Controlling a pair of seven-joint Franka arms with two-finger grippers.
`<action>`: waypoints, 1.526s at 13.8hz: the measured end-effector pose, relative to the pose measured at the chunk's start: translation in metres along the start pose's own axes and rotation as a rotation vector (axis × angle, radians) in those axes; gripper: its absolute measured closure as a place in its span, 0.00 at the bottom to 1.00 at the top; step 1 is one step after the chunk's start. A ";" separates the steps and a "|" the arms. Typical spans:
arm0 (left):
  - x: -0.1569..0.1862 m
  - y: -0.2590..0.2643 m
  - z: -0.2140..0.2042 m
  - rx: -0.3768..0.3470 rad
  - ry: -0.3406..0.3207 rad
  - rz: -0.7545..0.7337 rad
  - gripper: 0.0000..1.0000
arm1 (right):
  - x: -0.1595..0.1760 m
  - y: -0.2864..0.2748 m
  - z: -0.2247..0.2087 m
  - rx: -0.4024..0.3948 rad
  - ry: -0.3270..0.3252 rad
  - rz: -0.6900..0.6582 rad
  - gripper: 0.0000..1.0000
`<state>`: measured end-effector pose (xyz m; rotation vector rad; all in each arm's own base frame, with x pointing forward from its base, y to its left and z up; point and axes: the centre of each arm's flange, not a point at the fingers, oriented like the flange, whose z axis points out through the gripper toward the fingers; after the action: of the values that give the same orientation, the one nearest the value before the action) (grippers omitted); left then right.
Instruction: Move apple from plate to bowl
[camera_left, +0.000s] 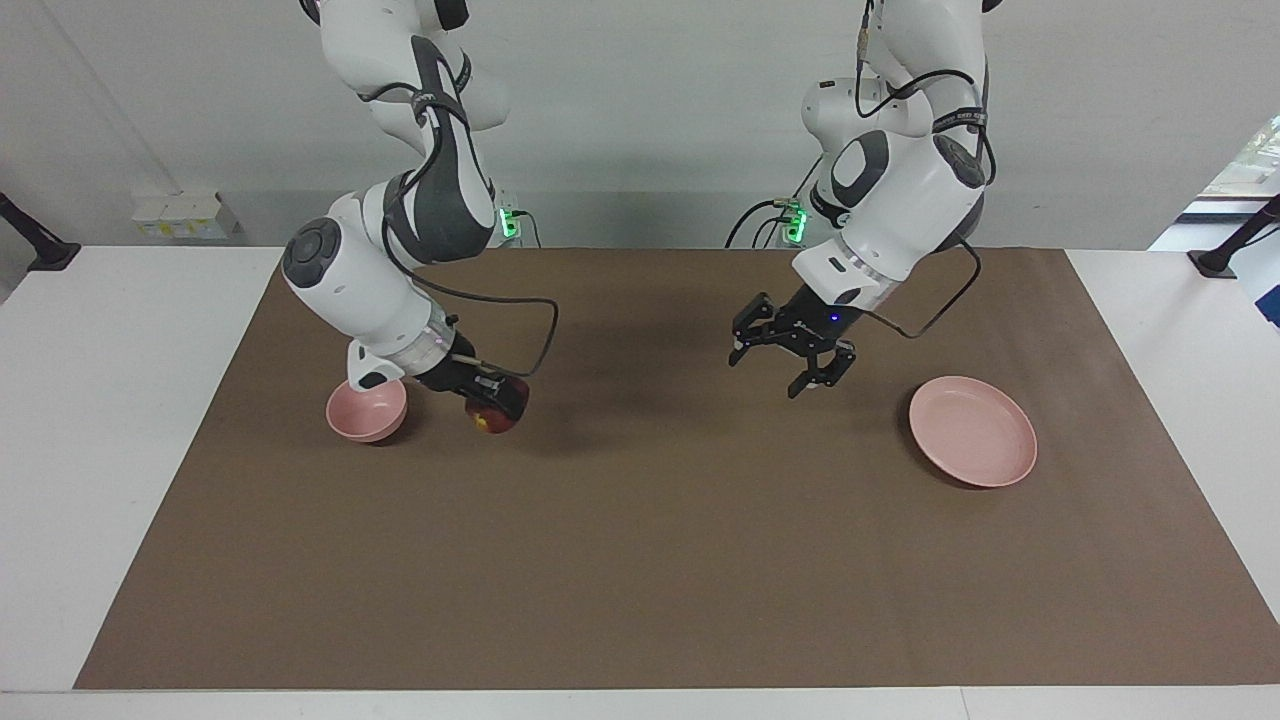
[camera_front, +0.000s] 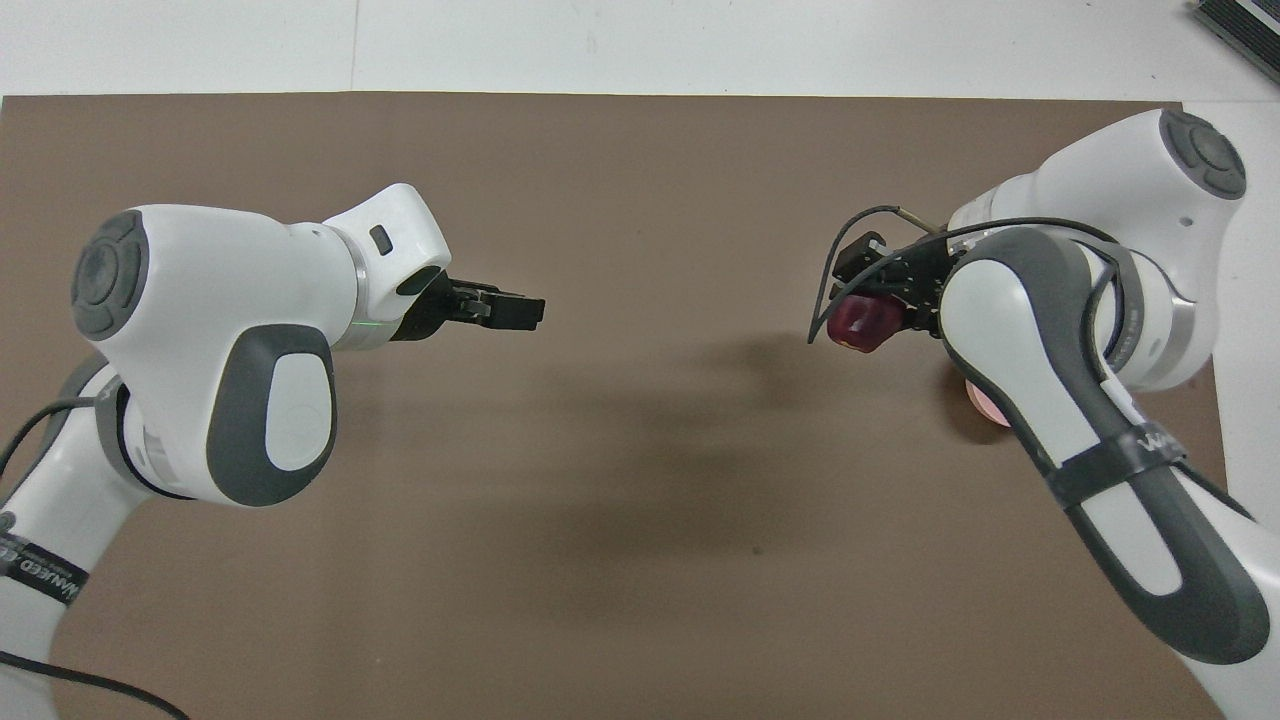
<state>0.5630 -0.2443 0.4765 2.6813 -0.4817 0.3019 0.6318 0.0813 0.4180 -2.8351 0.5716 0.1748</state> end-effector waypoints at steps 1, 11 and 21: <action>-0.004 -0.005 0.002 0.039 -0.046 0.029 0.00 | 0.010 0.023 -0.003 -0.035 0.003 -0.063 0.25; -0.023 -0.084 -0.045 0.236 -0.275 -0.014 0.00 | 0.016 0.148 0.012 -0.215 0.000 -0.246 0.25; 0.002 -0.099 -0.171 0.305 -0.263 -0.080 0.00 | 0.023 0.161 0.038 -0.243 0.026 -0.254 0.26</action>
<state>0.5782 -0.0880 0.5970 3.0481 -0.4311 -0.0045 0.5870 -0.0611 0.3433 -3.1156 0.2015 0.1710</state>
